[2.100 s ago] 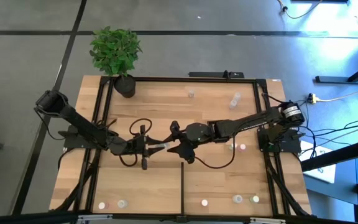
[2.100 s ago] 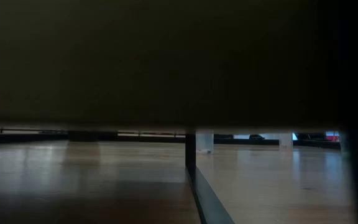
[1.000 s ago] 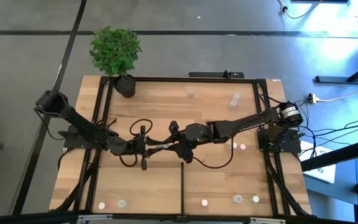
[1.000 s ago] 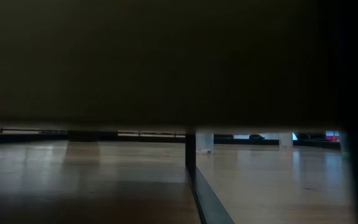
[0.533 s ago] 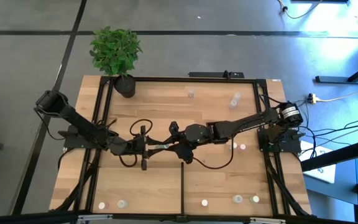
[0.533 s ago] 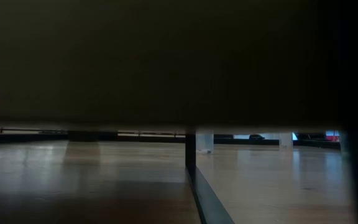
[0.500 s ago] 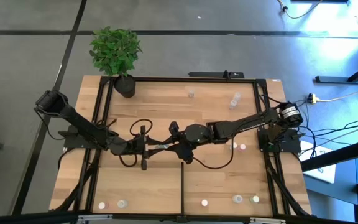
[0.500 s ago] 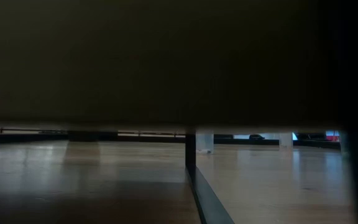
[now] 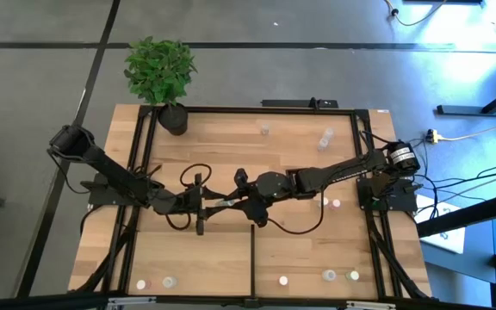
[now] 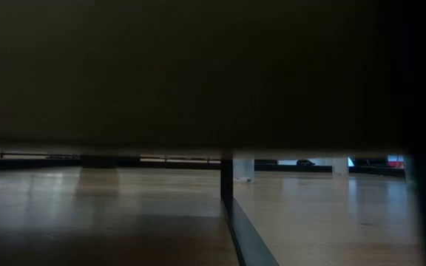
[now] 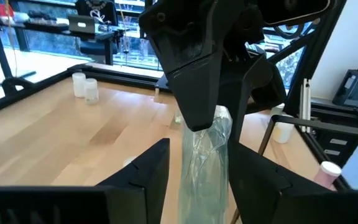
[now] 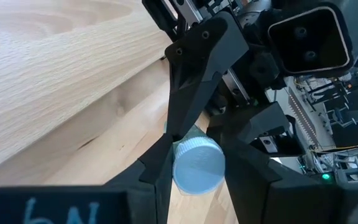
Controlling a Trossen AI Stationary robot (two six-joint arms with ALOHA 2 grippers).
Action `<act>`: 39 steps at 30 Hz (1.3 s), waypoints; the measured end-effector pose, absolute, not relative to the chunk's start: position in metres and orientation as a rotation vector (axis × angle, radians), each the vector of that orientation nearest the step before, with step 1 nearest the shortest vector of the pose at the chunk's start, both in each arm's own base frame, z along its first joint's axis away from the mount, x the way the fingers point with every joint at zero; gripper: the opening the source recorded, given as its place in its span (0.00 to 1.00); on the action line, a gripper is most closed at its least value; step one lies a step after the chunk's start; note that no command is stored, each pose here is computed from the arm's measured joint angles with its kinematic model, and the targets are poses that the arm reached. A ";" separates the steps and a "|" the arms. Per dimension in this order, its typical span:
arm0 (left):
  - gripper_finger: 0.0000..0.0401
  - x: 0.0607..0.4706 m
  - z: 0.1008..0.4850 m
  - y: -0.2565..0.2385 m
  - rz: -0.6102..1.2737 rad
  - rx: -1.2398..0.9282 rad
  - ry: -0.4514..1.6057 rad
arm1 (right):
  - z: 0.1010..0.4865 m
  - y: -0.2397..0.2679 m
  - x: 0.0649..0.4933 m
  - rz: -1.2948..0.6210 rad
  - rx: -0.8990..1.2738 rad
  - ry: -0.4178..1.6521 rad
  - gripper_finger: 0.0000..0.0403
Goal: Pick and place medicine bottles onto shelf by color
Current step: Put the top left green pill bottle on the shelf
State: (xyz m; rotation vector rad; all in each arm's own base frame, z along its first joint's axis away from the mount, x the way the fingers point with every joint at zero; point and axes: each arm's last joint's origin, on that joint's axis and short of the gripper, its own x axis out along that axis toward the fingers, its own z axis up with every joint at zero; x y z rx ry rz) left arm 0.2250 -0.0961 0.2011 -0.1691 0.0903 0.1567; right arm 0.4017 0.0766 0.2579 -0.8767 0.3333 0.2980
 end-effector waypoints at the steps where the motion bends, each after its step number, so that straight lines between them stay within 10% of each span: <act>1: 0.37 0.225 0.201 -0.095 0.160 -0.184 0.090 | 0.258 0.076 0.402 0.297 -0.877 0.334 0.31; 39: 0.32 0.225 0.200 -0.097 0.148 -0.202 0.097 | 0.258 0.076 0.402 0.294 -0.878 0.334 0.30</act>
